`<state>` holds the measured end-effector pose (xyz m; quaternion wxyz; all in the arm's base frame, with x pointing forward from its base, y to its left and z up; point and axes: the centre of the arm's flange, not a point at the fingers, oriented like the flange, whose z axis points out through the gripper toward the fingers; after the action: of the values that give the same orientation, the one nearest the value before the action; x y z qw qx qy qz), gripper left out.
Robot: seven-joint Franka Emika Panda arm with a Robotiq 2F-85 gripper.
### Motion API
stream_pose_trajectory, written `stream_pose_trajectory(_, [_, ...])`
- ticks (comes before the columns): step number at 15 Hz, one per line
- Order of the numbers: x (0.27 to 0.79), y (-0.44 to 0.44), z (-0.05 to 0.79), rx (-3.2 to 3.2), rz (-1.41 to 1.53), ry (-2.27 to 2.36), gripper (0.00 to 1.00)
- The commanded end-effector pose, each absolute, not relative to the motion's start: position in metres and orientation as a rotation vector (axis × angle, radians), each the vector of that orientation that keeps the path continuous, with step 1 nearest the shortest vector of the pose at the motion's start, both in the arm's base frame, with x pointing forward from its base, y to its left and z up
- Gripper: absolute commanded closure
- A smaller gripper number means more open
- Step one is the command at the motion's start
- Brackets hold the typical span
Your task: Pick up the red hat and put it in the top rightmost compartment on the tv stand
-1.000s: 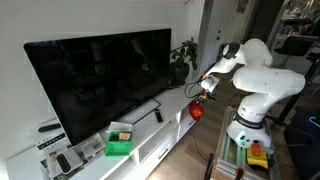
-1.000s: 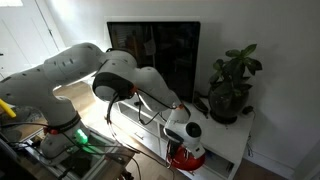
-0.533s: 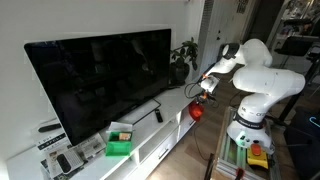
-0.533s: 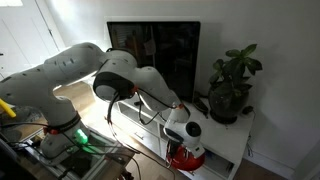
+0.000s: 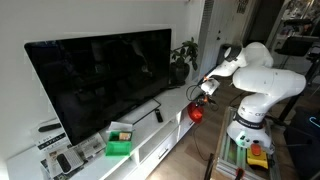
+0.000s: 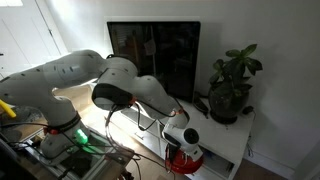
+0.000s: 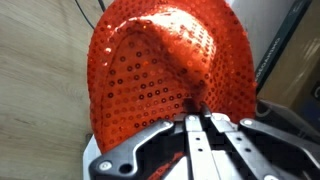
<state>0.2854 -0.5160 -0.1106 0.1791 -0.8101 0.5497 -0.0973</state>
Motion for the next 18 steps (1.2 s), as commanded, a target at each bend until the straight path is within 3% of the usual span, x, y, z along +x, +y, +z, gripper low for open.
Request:
stream_pose_trajectory(1, [0.23, -0.541, -0.136, -2.206, -0.449, 1.507, 0.99])
stream_pose_trajectory(9, [0.138, -0.578, -0.142, -1.948, -0.771, 1.468, 0.99])
stream_pose_trajectory(11, [0.134, -0.573, -0.135, -1.976, -0.728, 1.499, 0.95])
stream_pose_trajectory(18, [0.133, -0.575, -0.13, -1.959, -0.767, 1.471, 0.95])
